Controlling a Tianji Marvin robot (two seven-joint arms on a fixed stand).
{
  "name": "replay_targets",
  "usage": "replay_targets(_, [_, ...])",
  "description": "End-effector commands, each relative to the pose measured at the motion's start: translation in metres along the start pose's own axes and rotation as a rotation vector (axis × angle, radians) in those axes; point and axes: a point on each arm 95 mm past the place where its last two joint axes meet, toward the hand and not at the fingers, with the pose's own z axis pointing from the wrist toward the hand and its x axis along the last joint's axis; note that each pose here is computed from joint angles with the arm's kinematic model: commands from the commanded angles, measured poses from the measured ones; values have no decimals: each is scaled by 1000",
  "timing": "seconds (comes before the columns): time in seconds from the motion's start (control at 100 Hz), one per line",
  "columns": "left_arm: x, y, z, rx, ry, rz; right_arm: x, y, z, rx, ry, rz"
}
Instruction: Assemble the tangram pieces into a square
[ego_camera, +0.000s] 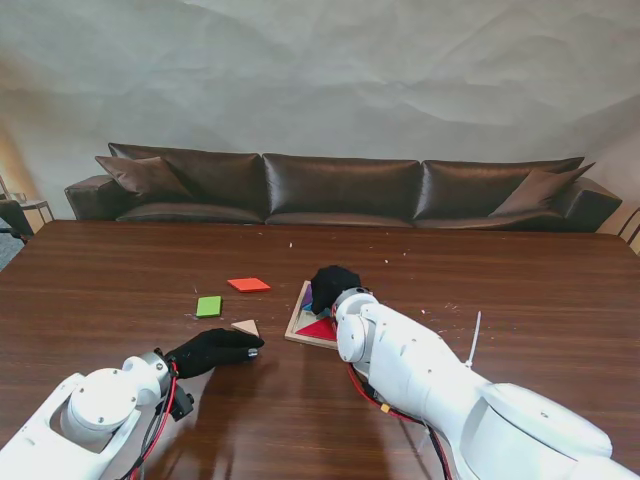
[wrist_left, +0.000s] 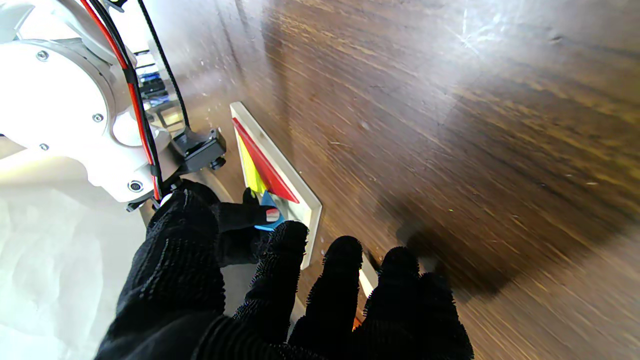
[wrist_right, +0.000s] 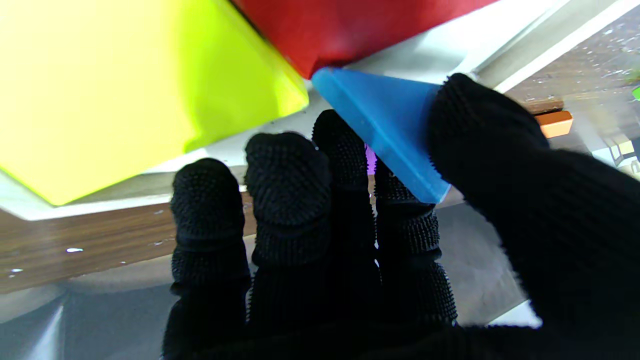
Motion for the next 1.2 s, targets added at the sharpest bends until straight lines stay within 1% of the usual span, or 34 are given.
replay_targets(0.0, [-11, 8, -1, -36, -34, -14, 5, -3, 0, 18, 8, 9])
replay_targets(0.3, [-11, 9, -2, -42, -42, -13, 4, -3, 2, 14, -11, 36])
replay_targets(0.5, [-11, 10, -1, -44, -45, -17, 6, 1, 2, -6, -25, 63])
replay_targets(0.69, [-11, 10, -1, -42, -45, -19, 7, 6, 4, -14, -39, 71])
replay_targets(0.81, [-11, 10, -2, -41, -46, -19, 7, 10, 4, -24, -75, 93])
replay_targets(0.9, [-11, 10, -2, -41, -46, -18, 8, 12, 3, -27, -109, 127])
replay_targets(1.19, [-12, 10, -2, -43, -42, -18, 8, 8, -1, -29, -179, 156])
